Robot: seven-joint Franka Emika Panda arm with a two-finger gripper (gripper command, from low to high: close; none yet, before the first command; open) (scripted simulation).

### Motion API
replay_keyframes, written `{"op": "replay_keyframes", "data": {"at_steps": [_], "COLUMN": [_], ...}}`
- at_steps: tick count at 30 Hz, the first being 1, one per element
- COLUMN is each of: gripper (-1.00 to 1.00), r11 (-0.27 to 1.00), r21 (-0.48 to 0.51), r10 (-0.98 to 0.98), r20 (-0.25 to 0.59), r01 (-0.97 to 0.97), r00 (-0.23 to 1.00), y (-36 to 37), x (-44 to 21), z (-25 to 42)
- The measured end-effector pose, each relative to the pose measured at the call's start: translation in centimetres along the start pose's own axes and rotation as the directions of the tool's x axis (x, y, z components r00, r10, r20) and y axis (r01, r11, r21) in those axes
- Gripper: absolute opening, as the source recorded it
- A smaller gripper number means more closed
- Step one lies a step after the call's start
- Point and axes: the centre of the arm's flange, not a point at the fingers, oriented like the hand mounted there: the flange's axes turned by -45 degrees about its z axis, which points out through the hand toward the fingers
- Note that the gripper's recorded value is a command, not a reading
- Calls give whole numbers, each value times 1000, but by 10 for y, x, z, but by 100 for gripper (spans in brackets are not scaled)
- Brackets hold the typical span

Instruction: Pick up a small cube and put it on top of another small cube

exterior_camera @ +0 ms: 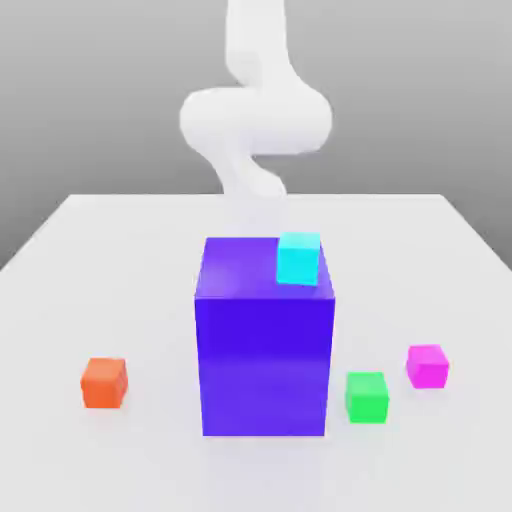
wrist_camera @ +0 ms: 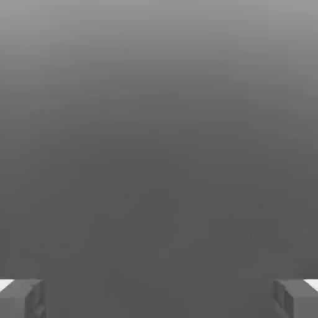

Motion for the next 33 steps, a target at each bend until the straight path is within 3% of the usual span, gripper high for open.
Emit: {"op": "replay_keyframes", "data": {"at_steps": [6, 13, 24, 33], "gripper": [0, 0, 0, 0], "r11": [993, 985, 996, 998], "r21": [109, 148, 66, -45], "r10": [30, 27, 3, -7], "r20": [171, 367, 596, 669], "r01": [-49, -87, -53, 49], "r00": [985, 930, 803, 743], "y": [-52, -122, -202, -213], "x": [-36, -114, -286, -414], "z": [103, 196, 279, 304]}}
